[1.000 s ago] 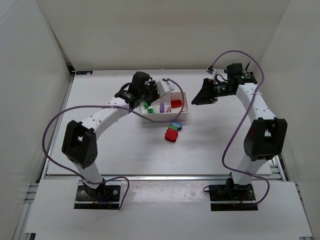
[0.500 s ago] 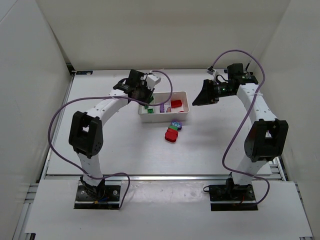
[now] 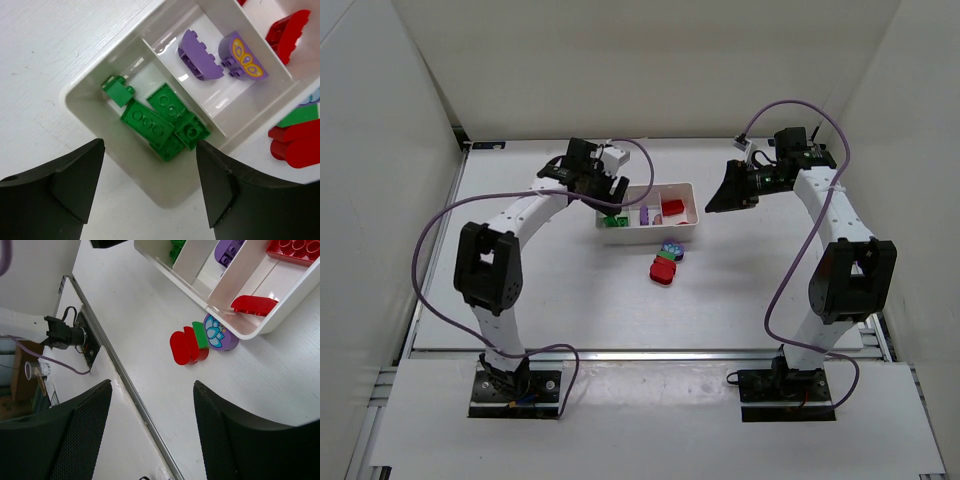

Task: Sort the legos into containers by color

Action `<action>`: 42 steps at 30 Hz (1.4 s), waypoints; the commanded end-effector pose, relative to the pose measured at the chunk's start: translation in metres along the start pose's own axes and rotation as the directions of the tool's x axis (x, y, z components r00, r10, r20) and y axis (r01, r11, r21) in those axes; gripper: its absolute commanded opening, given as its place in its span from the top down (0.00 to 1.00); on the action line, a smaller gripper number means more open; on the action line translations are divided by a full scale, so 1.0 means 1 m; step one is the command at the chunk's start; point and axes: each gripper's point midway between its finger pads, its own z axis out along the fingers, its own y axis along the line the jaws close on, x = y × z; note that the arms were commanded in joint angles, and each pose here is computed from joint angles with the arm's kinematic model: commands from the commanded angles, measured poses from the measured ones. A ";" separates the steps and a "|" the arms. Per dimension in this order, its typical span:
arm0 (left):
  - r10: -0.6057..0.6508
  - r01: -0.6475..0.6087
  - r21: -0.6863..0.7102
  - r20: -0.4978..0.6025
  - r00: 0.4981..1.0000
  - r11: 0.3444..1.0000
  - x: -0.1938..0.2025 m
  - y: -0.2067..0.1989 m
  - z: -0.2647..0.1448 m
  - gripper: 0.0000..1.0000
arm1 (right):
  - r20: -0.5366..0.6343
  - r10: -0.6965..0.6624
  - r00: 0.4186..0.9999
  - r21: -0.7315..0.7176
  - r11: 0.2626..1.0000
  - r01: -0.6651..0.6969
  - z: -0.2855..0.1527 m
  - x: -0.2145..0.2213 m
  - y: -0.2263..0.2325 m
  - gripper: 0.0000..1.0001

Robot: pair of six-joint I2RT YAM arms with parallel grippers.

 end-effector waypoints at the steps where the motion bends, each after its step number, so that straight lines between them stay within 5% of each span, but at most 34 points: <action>1: 0.080 -0.089 0.027 0.242 0.967 0.996 -0.062 -0.031 -0.065 0.16 | 0.012 -0.054 0.998 0.012 0.998 0.054 -0.007 -0.006 0.006 0.30; 7: 0.036 -0.078 0.127 0.304 0.952 0.989 -0.055 -0.110 -0.110 0.18 | 0.012 -0.056 0.998 0.025 0.998 0.056 -0.007 -0.005 0.004 0.30; 11: -0.008 -0.033 0.191 0.206 0.978 0.981 -0.026 -0.151 -0.109 0.17 | 0.010 -0.055 0.998 0.035 0.998 0.055 -0.008 0.000 0.005 0.29; 16: -0.041 0.032 0.122 0.073 0.997 0.992 0.005 -0.166 -0.087 0.15 | 0.004 -0.056 0.998 0.045 0.997 0.056 -0.010 0.006 0.006 0.29; 21: -0.054 0.052 0.095 0.017 0.998 0.994 0.019 -0.180 -0.067 0.01 | 0.000 -0.063 0.998 0.058 0.996 0.063 -0.013 0.013 0.008 0.29; 32: -0.123 0.122 0.149 0.001 0.992 0.981 0.029 -0.207 -0.039 0.01 | -0.013 -0.085 0.996 0.093 0.992 0.086 -0.021 0.030 0.014 0.29; 42: -0.146 0.148 0.023 -0.073 0.987 0.989 0.053 -0.195 0.007 0.00 | -0.007 -0.076 0.997 0.099 0.992 0.076 -0.026 0.035 0.014 0.29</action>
